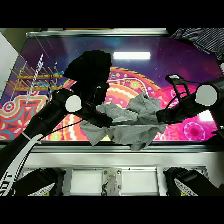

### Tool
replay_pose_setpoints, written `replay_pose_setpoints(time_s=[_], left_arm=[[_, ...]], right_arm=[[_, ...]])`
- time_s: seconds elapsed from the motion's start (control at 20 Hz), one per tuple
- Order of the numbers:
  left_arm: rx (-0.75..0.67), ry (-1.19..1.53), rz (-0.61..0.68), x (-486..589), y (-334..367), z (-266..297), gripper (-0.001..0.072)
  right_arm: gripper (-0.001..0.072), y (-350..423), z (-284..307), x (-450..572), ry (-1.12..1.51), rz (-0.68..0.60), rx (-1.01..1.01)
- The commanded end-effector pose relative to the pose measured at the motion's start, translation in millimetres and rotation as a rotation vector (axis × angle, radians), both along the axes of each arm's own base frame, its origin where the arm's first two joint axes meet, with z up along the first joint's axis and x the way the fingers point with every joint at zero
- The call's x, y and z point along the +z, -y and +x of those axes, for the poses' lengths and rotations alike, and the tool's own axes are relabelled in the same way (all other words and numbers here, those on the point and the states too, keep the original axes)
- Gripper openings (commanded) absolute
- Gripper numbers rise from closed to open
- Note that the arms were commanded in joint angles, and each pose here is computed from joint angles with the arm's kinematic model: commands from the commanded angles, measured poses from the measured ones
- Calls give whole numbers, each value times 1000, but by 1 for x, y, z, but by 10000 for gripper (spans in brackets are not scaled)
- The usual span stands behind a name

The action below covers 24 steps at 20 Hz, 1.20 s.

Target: Fold the clothes and pants, and hang the long-sleeved shirts on hangers.

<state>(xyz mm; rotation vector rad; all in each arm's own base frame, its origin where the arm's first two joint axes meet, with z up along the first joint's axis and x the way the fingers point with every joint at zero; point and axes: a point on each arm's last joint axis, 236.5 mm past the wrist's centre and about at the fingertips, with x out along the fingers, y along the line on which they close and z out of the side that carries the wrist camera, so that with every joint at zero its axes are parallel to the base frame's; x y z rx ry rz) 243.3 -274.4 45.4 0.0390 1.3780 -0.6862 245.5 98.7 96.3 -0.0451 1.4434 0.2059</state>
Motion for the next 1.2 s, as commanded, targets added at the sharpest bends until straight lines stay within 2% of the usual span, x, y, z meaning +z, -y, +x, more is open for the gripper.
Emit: replay_pose_setpoints(time_s=[0.0,0.2,0.25,0.35,0.4,0.65,0.9,1.0,1.15], left_arm=[[10,22,-63,10,7,0,17],[8,53,-87,25,5,-3,17],[-13,56,-90,26,6,-6,56],[-34,37,-108,27,10,-12,630],[-36,29,-123,29,13,-13,662],[-28,60,-234,68,17,3,663],[180,185,-233,103,-50,76,662],[289,259,-82,86,-109,110,662],[499,314,254,51,-221,150,662]], right_arm=[[20,-2,-2,-4,1,16,-24],[21,-2,-3,-3,6,19,-31],[21,-2,-3,-3,6,19,-31],[21,-2,-3,-3,7,19,-31],[21,-2,-3,-3,6,19,-31],[24,-2,-2,-3,7,18,-31],[23,-2,-3,-3,6,19,-31],[23,-2,-3,-3,7,18,-31],[23,-2,-3,-3,7,18,-31]])
